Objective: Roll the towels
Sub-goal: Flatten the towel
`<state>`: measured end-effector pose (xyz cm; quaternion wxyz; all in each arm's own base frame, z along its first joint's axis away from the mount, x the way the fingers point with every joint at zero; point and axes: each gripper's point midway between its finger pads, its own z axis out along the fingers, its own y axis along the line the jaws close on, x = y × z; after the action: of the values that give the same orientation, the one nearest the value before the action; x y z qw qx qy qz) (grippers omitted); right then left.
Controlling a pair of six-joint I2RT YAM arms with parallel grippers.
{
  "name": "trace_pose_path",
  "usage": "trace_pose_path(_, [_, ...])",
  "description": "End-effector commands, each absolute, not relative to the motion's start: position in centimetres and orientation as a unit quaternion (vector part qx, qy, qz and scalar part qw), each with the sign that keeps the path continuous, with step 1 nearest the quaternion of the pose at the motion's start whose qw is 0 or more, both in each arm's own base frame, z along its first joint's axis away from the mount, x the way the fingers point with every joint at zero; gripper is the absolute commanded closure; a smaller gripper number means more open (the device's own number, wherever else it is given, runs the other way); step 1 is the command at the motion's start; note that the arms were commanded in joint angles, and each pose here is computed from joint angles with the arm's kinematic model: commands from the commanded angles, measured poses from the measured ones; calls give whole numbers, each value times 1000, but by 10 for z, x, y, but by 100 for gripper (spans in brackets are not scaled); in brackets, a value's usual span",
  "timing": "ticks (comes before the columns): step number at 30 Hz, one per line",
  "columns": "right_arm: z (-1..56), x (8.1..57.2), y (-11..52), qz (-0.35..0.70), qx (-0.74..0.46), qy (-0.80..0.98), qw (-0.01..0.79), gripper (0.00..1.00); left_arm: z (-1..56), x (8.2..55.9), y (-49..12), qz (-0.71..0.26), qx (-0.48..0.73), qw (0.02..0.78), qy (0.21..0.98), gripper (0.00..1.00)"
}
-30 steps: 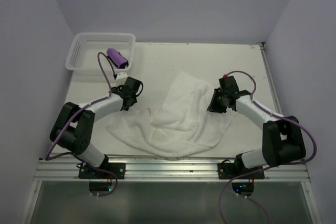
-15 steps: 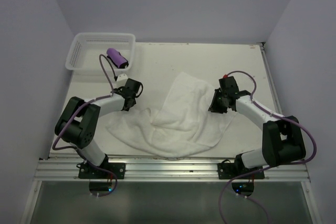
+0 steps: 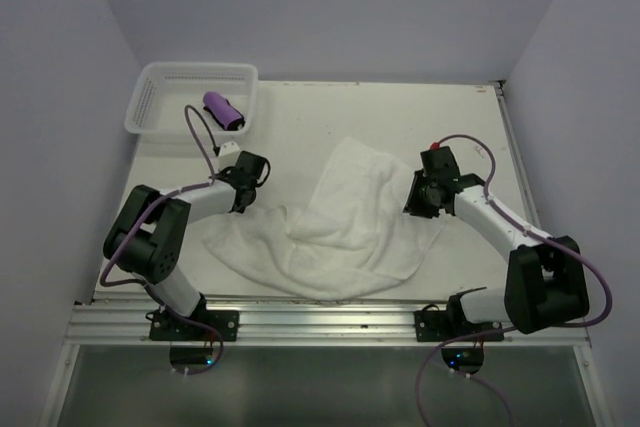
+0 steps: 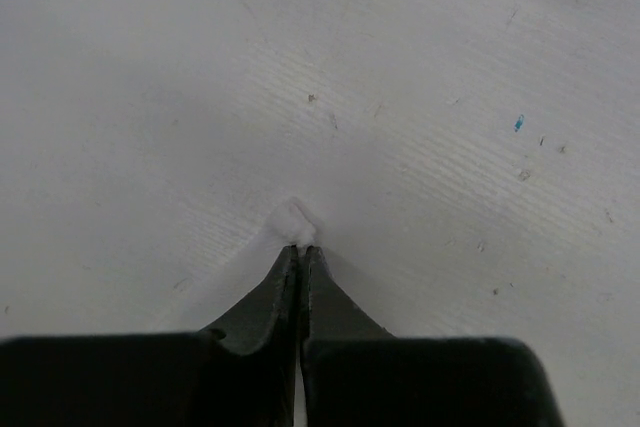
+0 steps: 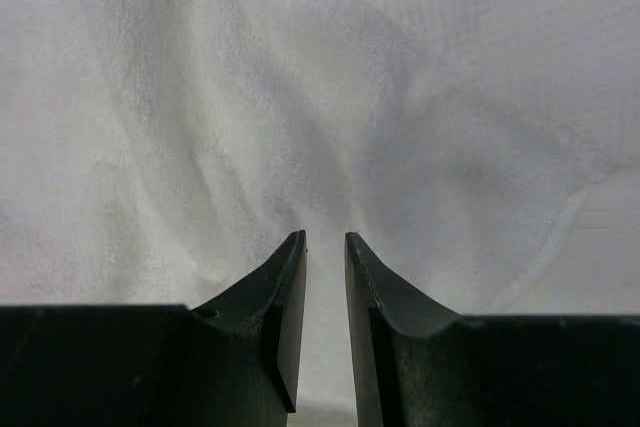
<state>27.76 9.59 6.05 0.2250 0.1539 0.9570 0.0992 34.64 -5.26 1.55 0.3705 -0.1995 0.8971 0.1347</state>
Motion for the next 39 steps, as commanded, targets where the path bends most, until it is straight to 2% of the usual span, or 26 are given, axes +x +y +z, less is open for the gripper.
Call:
trace_pose_path(1, [78,280,88,85,154,953,247,73,15,339,-52,106,-213,357,904,100])
trace_pose_path(8, [75,265,54,40,195,952,231,60,110,373,-49,-25,-248,462,851,100])
trace_pose_path(12, [69,261,14,39,281,935,214,59,147,373,-39,-91,-274,485,825,100])
trace_pose_path(18, [58,267,-20,9,360,908,217,56,182,363,-15,-134,-304,514,791,100])
trace_pose_path(24, [37,275,-20,10,380,905,193,54,192,357,-5,-157,-310,518,782,100])
trace_pose_path(34, [6,272,-28,-22,391,904,172,53,173,351,-6,-166,-307,487,801,100])
trace_pose_path(35, [1,271,-27,-20,395,903,166,55,172,351,-5,-162,-305,487,802,100])
trace_pose_path(38, [-8,271,-21,-5,395,906,156,73,168,349,3,-139,-303,483,810,100])
trace_pose_path(39, [-12,269,-20,-4,395,906,150,83,166,349,9,-124,-306,484,810,100])
